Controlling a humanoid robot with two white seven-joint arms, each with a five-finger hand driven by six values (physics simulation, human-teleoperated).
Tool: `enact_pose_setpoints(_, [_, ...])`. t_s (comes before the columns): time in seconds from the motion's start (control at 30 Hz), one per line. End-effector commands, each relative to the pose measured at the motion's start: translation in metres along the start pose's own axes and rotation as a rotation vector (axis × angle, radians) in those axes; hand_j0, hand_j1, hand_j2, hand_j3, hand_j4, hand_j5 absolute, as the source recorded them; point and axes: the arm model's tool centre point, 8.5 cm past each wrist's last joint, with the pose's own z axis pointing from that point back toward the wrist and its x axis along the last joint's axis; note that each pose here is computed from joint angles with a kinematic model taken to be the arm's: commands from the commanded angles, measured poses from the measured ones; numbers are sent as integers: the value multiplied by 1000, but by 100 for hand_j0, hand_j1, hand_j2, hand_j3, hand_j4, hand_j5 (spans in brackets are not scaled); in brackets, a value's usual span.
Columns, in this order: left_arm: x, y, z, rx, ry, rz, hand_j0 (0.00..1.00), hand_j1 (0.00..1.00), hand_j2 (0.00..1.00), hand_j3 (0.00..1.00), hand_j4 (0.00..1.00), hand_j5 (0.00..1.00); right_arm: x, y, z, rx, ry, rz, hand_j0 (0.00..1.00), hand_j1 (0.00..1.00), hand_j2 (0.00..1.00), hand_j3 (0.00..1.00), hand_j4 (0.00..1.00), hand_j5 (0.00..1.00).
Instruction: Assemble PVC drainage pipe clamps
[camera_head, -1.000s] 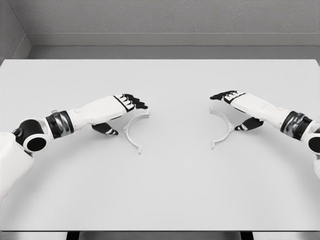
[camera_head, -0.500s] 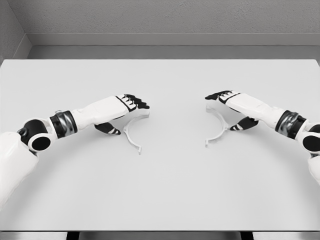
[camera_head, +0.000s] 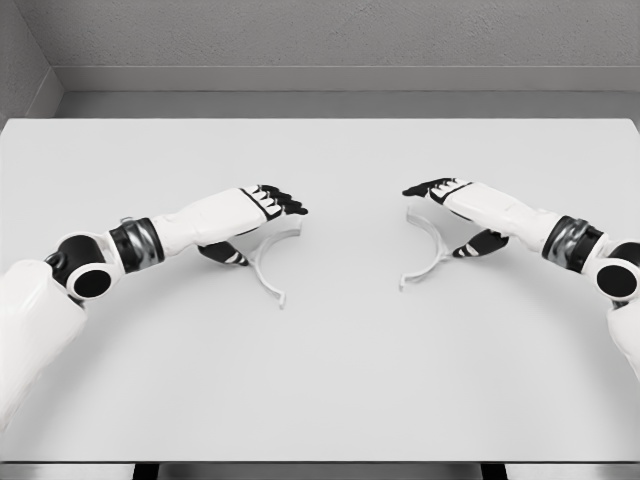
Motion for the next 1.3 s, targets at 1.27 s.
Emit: enact_pose_setpoints(1.27, [34,5,-39,37,-94,38,100,100,100,100,100,100,11,-18,-50,-6,-54,-24,100,100,100,100,100,100])
